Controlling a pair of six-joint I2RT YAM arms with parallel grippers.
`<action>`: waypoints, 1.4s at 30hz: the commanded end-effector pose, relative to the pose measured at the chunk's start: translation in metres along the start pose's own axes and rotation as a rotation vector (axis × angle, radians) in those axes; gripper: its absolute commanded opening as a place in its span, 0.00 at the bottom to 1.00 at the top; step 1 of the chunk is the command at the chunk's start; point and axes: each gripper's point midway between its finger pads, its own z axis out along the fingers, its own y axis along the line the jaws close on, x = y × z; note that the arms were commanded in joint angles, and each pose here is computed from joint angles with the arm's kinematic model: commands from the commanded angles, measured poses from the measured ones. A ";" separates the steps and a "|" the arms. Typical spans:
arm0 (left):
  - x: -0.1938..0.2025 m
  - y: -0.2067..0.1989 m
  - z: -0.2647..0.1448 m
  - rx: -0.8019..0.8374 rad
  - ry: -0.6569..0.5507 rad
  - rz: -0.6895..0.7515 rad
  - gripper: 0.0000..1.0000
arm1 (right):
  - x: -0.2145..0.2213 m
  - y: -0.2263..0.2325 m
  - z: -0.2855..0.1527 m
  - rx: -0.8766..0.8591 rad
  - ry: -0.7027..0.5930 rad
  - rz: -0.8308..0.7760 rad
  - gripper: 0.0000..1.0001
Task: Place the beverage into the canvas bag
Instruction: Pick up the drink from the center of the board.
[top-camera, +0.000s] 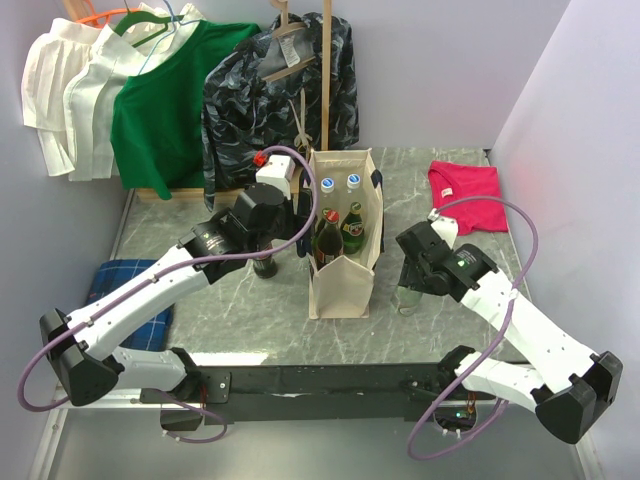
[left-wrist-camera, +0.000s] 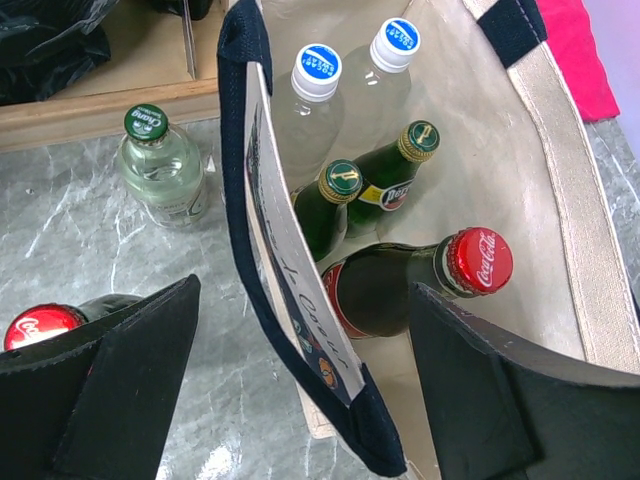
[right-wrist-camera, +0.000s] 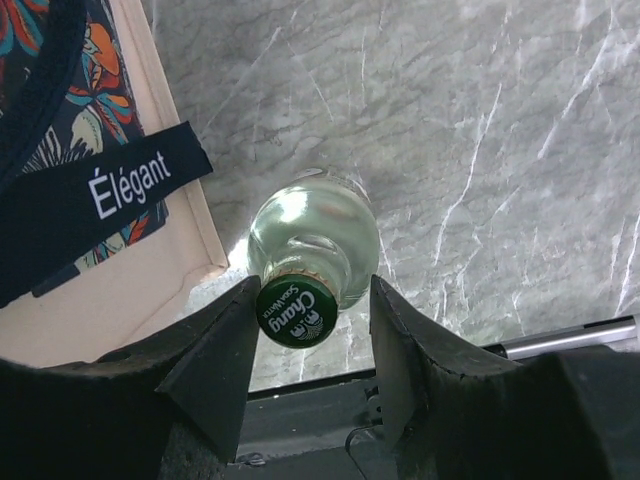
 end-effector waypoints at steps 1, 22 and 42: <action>-0.008 -0.001 -0.001 -0.007 -0.029 -0.020 0.90 | -0.004 0.007 0.002 -0.025 -0.023 0.021 0.55; -0.011 -0.002 0.000 -0.013 -0.033 -0.021 0.89 | -0.005 0.006 0.011 0.006 -0.032 0.016 0.48; -0.013 -0.004 0.003 -0.013 -0.033 -0.005 0.90 | -0.026 0.009 -0.003 0.006 -0.081 0.013 0.00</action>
